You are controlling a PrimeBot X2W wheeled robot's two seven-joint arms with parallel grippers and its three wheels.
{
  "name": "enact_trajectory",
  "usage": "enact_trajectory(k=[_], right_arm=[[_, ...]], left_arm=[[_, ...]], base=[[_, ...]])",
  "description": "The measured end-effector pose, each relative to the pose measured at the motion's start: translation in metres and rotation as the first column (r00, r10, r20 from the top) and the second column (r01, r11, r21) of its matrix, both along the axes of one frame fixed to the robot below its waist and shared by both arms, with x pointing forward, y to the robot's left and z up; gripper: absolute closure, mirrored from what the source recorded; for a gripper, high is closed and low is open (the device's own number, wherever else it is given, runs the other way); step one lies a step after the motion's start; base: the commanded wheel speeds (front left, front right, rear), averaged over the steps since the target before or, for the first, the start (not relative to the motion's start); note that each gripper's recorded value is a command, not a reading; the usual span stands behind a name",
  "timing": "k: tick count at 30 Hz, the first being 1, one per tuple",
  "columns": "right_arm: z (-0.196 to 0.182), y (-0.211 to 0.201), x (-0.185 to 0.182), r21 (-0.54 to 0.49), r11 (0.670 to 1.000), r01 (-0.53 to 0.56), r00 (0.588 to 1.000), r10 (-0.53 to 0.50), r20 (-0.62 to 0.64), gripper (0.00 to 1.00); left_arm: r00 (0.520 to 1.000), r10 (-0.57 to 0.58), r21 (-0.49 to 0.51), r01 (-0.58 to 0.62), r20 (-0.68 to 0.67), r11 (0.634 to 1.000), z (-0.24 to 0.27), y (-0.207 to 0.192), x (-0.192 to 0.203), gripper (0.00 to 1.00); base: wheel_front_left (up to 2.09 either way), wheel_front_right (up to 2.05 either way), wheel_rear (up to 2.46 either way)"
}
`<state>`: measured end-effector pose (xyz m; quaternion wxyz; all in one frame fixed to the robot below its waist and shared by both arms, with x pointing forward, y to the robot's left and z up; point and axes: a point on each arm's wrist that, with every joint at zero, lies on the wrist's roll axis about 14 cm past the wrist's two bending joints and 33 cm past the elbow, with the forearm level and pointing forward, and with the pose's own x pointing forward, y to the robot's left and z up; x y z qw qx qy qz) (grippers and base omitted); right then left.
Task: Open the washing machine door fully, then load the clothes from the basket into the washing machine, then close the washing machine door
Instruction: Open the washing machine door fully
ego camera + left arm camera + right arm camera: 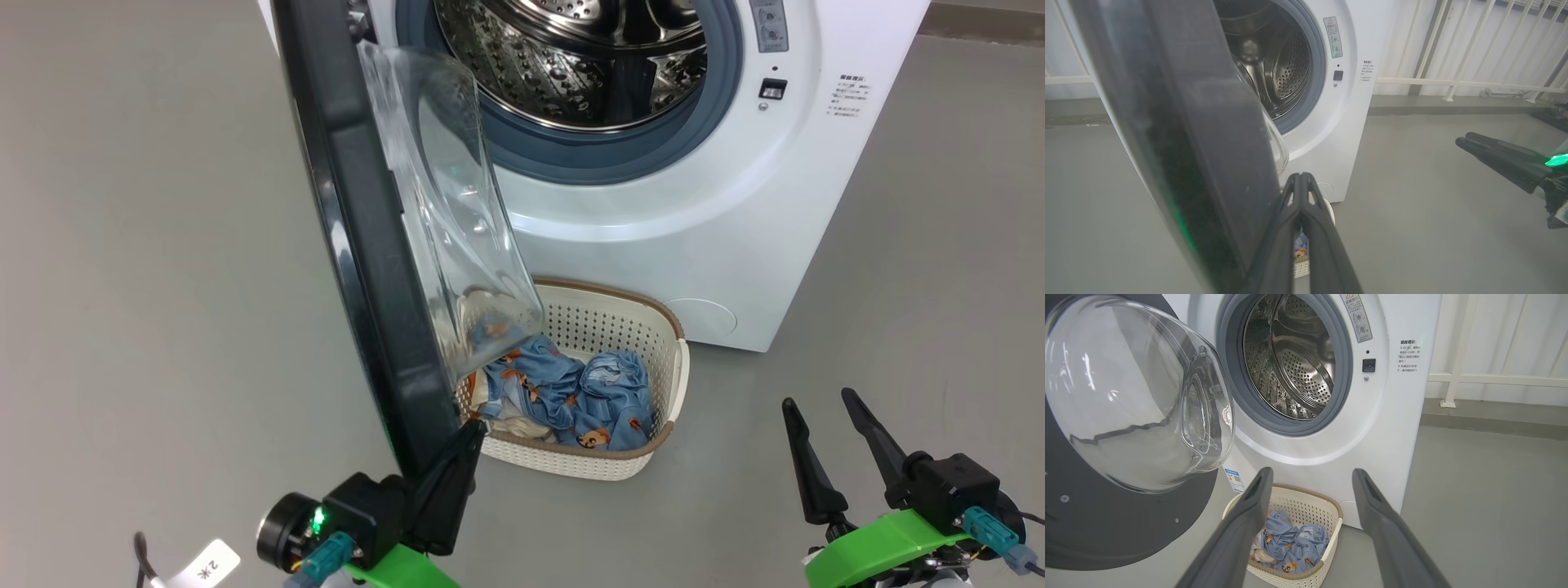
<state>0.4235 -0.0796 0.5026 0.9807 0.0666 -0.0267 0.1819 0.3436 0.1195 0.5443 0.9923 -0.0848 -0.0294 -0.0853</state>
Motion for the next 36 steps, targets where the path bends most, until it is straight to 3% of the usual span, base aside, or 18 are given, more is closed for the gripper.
enact_trajectory(k=[18, 36], right_arm=[[0.000, 0.011, 0.003, 0.007, 1.000, -0.029, 1.000, 0.029, -0.002, 0.00], [-0.001, 0.038, 0.007, 0.012, 0.995, -0.100, 0.995, 0.100, -0.002, 0.00]], left_arm=[[0.993, 0.119, -0.001, -0.119, -0.028, 0.993, -0.007, 0.032, -0.006, 1.00], [0.947, 0.317, -0.002, -0.317, -0.048, 0.948, -0.015, 0.095, -0.023, 1.00]], base=[[0.00, 0.00, 0.00], [0.00, 0.00, 0.00]])
